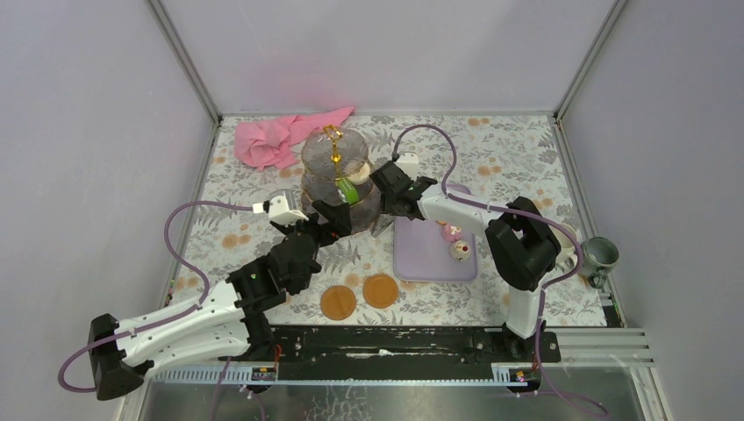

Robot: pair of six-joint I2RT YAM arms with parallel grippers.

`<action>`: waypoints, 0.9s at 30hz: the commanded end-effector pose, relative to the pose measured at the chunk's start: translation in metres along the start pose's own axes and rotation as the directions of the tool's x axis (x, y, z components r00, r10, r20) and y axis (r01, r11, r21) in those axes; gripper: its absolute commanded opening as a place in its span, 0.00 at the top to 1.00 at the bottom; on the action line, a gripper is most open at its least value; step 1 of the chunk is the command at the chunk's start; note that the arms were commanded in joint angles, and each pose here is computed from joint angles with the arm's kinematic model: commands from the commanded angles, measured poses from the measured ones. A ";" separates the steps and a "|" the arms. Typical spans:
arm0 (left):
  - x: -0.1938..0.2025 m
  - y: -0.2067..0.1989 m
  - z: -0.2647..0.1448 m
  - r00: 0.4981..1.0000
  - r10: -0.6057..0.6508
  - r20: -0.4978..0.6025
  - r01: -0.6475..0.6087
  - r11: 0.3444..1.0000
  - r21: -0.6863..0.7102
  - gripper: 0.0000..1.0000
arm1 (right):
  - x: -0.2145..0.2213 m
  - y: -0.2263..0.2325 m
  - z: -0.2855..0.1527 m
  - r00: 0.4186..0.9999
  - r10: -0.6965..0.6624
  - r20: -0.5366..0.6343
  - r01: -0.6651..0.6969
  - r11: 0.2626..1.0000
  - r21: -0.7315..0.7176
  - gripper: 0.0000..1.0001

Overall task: Serve the afternoon tea
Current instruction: Pick up the clamp from the center of the board.

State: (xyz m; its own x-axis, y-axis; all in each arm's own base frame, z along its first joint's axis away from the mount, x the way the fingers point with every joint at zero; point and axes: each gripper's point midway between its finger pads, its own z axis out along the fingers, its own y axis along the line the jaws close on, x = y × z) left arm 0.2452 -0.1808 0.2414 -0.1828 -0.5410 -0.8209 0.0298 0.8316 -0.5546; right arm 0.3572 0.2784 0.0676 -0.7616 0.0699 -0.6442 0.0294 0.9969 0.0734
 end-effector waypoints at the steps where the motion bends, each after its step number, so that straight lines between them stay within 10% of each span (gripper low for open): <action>1: -0.009 -0.002 0.000 0.999 -0.010 0.030 0.010 1.000 0.006 0.04 | -0.022 -0.008 -0.001 0.996 0.065 0.067 -0.067 0.997 0.023 0.44; 18: -0.005 -0.003 0.002 1.000 -0.010 0.029 0.010 1.000 0.020 0.04 | -0.014 -0.008 0.028 0.995 0.100 0.006 -0.100 0.994 0.044 0.50; 27: -0.004 0.001 0.001 0.999 -0.010 0.035 0.009 1.000 0.018 0.04 | -0.011 -0.007 0.034 0.995 0.101 -0.010 -0.100 0.994 0.051 0.76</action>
State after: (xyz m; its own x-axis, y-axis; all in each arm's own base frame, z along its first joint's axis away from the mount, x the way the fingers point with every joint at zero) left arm 0.2451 -0.1813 0.2371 -0.1815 -0.5297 -0.8285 0.0403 0.8378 -0.5445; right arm 0.3763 0.2649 0.0386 -0.7775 0.1338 -0.6146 0.1226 0.9906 0.0605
